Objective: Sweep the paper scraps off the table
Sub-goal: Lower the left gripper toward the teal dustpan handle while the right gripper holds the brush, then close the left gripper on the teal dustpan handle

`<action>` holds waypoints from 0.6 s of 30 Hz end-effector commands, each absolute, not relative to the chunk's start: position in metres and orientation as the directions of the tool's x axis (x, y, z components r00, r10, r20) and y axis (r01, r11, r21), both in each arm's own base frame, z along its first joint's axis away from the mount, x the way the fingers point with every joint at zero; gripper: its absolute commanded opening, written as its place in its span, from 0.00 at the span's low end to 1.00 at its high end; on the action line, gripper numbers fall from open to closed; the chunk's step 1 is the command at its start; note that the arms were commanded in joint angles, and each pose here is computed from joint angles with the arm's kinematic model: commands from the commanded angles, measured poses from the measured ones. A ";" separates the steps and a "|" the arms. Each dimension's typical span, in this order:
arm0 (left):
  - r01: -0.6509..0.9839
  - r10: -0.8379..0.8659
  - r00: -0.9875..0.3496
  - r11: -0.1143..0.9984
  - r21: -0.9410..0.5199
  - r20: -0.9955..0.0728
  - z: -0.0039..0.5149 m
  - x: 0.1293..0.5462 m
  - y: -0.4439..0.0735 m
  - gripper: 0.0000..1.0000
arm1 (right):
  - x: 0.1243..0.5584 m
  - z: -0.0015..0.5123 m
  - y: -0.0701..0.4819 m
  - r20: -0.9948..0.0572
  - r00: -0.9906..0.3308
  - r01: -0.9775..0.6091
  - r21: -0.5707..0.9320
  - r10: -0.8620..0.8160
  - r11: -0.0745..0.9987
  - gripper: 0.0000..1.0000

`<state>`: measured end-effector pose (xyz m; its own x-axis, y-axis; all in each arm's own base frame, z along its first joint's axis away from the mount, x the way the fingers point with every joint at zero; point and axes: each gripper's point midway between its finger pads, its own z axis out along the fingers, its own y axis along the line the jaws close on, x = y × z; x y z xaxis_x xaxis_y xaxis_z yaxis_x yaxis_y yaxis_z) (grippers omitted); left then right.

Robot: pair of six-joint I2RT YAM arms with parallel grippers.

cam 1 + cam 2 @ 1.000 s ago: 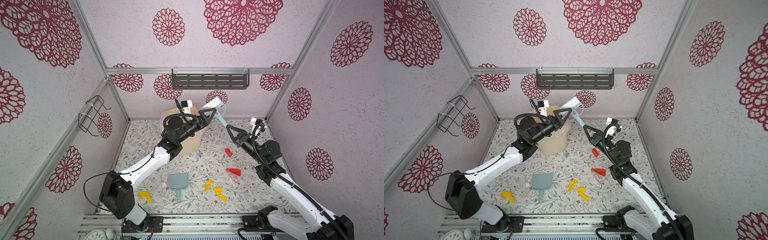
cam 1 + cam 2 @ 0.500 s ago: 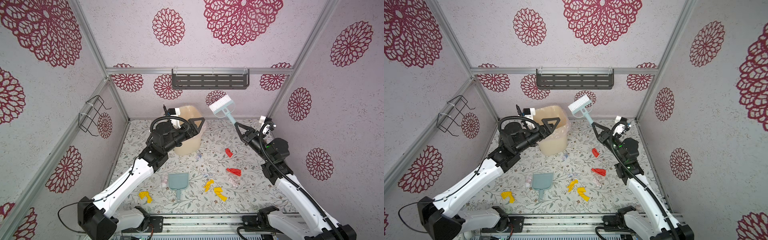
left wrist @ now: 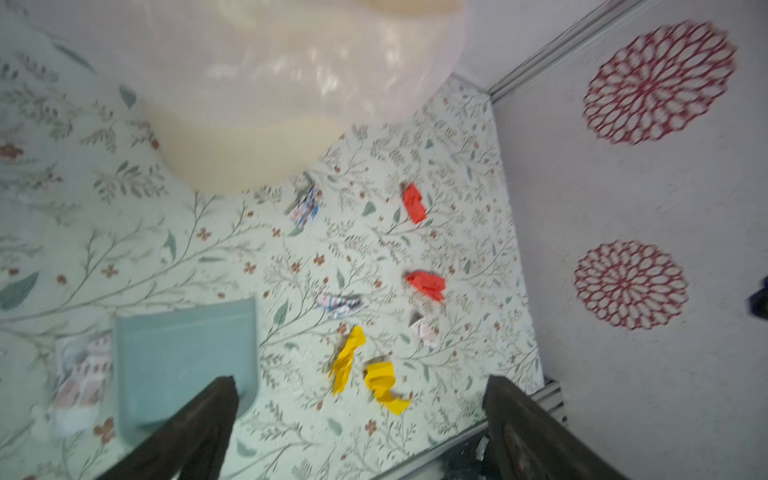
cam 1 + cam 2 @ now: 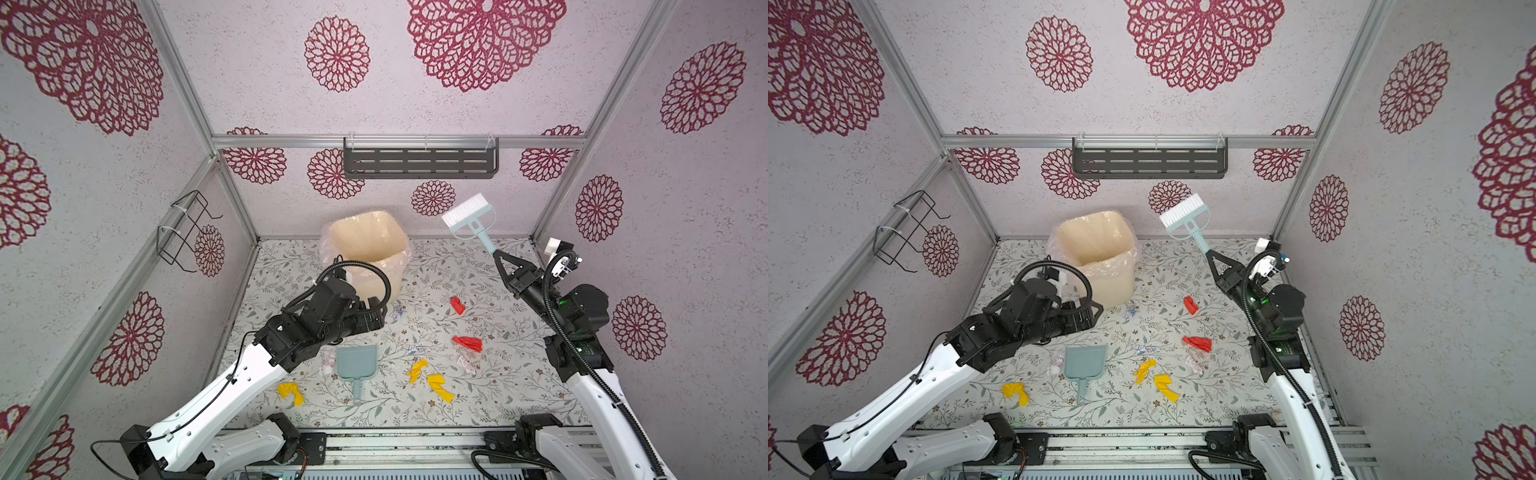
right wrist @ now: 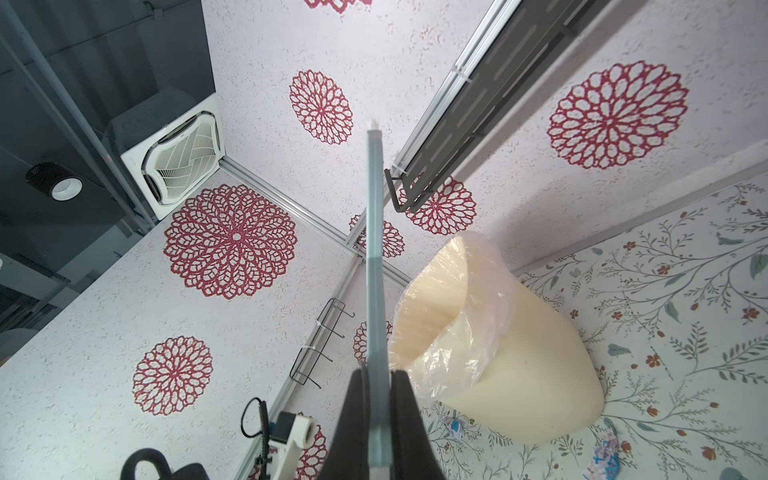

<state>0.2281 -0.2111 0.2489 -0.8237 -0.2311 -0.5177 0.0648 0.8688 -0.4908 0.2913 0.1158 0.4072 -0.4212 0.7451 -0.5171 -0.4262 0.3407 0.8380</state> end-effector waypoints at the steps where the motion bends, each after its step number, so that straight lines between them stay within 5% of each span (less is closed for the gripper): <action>1: -0.029 -0.190 -0.884 0.934 -0.356 -0.427 0.204 0.193 -0.189 0.97 | 0.281 0.406 0.114 -0.549 -0.414 -0.438 0.819 0.726 0.370 0.00; 9: -0.022 -0.093 -0.952 0.971 -0.239 -0.290 0.138 0.144 -0.199 0.99 | 0.273 0.394 0.111 -0.549 -0.426 -0.402 0.827 0.719 0.394 0.00; 18: -0.057 -0.131 -0.922 0.977 -0.208 -0.365 0.104 0.131 -0.196 0.92 | 0.260 0.388 0.110 -0.547 -0.436 -0.390 0.831 0.715 0.398 0.00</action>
